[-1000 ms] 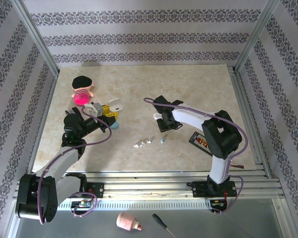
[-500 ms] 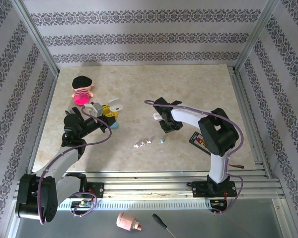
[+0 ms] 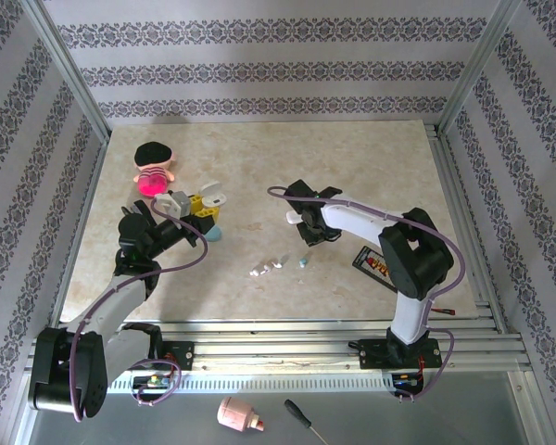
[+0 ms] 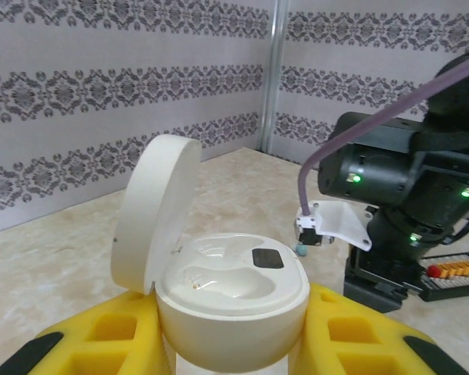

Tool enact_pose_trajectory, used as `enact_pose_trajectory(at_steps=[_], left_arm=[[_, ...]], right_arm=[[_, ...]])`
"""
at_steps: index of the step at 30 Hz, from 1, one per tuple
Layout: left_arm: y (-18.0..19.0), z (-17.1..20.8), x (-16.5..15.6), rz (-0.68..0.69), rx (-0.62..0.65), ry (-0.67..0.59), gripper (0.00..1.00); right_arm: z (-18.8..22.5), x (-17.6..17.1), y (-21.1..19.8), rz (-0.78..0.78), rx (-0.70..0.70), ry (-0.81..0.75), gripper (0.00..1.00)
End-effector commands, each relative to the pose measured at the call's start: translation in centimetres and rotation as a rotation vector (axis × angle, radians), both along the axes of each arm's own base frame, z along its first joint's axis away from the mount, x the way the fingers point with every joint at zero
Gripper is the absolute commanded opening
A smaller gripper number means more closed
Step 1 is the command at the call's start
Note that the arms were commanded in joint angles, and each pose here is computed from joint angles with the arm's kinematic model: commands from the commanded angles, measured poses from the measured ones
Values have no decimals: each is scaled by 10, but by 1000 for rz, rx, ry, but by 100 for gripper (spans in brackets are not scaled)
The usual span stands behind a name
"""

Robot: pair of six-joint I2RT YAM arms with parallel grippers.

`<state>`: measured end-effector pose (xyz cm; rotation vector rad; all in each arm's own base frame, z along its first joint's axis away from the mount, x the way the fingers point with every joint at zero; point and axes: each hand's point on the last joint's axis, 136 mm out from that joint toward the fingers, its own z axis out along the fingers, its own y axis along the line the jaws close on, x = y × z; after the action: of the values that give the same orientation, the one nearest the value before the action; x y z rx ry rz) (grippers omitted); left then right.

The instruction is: Insert wireless bluetooth earbuds into charging case

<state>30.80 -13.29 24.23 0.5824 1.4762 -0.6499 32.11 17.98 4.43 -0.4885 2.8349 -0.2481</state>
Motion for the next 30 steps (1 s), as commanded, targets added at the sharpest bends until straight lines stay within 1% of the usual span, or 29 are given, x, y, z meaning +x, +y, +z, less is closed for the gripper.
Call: enact_pose_trajectory(at_steps=[1, 6, 12, 20, 30], left_arm=[[15, 3, 5, 78, 10, -34, 22], [24, 5, 9, 119, 3, -34, 22], [25, 4, 7, 125, 7, -30, 22], [24, 4, 5, 115, 14, -28, 22], [23, 4, 3, 113, 18, -28, 22]], right_arm=[[7, 8, 2, 55, -67, -47, 38], [0, 12, 5, 117, -165, -53, 35], [-6, 18, 9, 178, -268, -55, 32], [-16, 22, 14, 225, -328, -44, 31], [-24, 17, 10, 234, -352, -8, 29]])
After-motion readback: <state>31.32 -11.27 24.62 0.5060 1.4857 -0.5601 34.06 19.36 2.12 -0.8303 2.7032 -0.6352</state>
